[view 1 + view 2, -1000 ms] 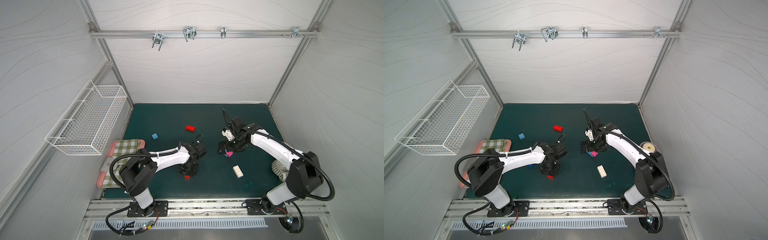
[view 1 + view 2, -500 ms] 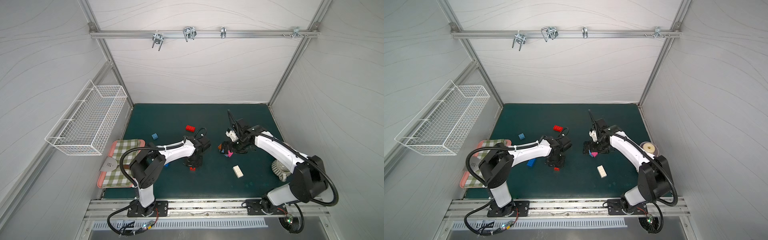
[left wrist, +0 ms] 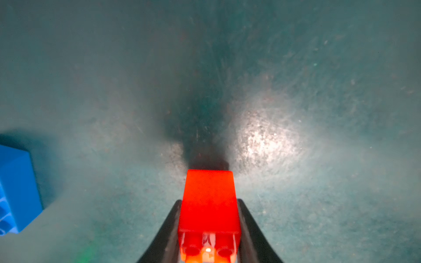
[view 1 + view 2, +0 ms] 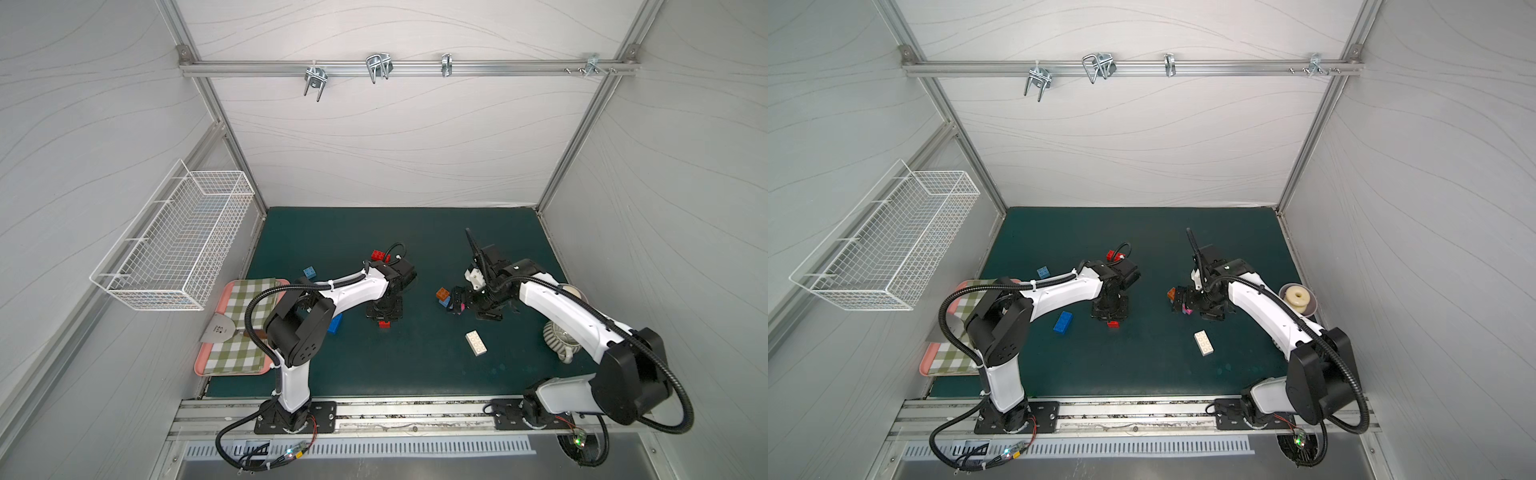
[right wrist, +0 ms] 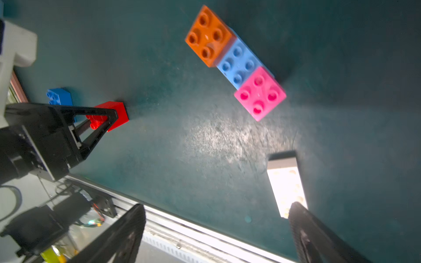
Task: Assemble a carrot with lego
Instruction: Move the lego brick at the center of the board.
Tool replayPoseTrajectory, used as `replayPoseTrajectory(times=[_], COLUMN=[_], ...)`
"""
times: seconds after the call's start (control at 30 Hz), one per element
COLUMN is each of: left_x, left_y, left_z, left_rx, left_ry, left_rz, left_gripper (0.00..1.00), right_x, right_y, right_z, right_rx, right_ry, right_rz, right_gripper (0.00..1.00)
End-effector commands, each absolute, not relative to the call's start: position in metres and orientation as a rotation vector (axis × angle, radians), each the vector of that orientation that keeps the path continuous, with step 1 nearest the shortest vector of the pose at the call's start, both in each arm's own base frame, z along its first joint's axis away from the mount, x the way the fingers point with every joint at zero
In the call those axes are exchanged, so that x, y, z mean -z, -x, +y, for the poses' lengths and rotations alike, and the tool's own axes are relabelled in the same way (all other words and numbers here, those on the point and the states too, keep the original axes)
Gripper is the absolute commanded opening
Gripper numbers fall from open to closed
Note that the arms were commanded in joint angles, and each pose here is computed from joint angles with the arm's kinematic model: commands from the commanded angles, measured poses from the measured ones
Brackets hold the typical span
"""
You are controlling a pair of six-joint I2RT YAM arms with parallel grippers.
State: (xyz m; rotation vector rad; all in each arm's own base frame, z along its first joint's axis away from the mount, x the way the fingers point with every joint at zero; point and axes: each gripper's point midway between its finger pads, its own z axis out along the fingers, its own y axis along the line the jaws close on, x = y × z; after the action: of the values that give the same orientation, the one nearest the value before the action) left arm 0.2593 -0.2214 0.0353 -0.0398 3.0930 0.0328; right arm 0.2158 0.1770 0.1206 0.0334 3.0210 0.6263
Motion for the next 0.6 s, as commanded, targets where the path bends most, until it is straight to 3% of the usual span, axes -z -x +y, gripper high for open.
replayPoseTrajectory(times=[0.0, 0.2, 0.57], left_x=[-0.037, -0.048, -0.086], left_y=[-0.263, -0.267, -0.269], left_z=[-0.221, -0.222, -0.212], left_rx=[-0.050, -0.024, 0.008], left_ry=[0.082, 0.103, 0.122], left_rz=[3.092, 3.072, 2.997], left_gripper=[0.49, 0.64, 0.74], right_x=[-0.119, -0.103, -0.064], right_y=[-0.194, -0.163, -0.147], right_z=[0.161, 0.137, 0.121], right_rx=[-0.584, -0.490, -0.356], right_ry=[-0.311, -0.741, -1.099], right_rz=[3.082, 3.077, 3.049], right_gripper=[0.99, 0.99, 0.99])
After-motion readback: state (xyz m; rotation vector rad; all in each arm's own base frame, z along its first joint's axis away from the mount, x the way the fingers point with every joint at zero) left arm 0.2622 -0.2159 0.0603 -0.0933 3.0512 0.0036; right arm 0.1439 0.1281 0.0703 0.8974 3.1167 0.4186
